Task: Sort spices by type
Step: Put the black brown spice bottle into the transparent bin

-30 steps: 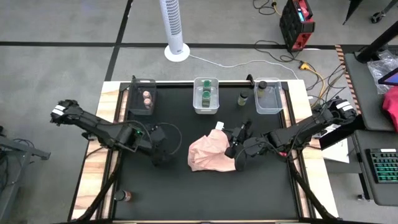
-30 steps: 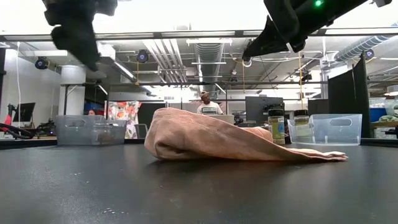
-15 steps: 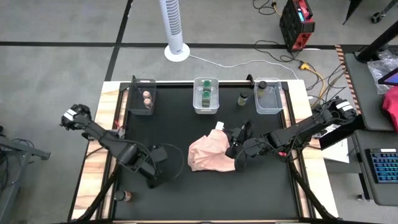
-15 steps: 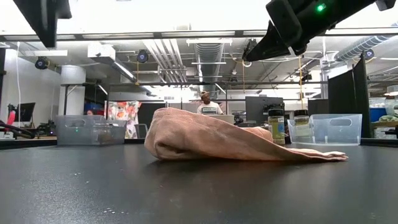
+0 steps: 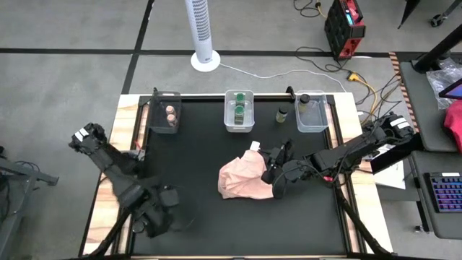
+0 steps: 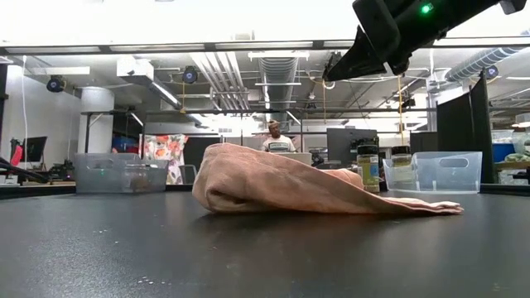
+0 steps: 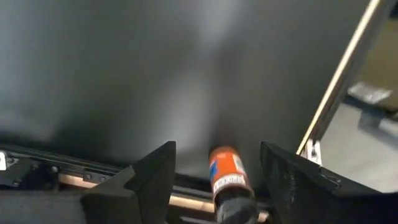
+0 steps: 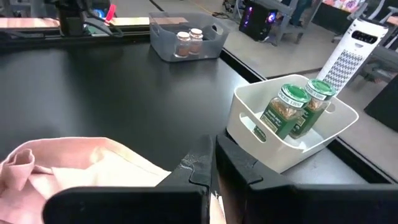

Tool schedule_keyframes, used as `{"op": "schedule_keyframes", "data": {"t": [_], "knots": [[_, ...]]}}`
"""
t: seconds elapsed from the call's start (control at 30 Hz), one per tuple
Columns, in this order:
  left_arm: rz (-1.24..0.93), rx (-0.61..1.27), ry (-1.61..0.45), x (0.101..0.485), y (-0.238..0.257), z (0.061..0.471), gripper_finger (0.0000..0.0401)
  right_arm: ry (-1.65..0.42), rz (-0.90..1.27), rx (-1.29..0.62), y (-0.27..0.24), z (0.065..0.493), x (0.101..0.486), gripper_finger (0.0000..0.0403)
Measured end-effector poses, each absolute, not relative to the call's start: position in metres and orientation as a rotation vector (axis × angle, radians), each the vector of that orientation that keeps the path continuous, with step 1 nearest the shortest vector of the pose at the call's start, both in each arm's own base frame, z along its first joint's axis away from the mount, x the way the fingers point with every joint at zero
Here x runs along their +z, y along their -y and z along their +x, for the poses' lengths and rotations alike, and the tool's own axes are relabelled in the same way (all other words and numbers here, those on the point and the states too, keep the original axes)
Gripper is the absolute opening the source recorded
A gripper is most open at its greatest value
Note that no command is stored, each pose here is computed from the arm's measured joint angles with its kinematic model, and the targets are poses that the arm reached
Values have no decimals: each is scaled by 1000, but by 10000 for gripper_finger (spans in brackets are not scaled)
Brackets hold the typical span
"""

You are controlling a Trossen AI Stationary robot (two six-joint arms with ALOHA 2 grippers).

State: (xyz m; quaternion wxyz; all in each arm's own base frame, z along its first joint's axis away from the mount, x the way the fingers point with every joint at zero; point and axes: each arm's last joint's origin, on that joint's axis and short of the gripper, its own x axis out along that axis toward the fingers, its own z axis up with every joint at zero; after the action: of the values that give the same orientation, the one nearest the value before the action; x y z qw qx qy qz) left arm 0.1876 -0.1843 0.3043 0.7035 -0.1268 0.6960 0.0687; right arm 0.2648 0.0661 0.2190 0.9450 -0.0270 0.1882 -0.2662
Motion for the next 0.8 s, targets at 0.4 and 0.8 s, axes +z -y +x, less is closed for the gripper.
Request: {"op": "schedule_keyframes", "data": {"t": [0.4, 0.8], "knots": [[-154, 104, -1447, 301, 236, 118, 214, -362, 65, -539, -67, 265, 218, 13], [-213, 123, -1425, 299, 252, 82, 212, -341, 179, -535, -68, 265, 217, 13]]}}
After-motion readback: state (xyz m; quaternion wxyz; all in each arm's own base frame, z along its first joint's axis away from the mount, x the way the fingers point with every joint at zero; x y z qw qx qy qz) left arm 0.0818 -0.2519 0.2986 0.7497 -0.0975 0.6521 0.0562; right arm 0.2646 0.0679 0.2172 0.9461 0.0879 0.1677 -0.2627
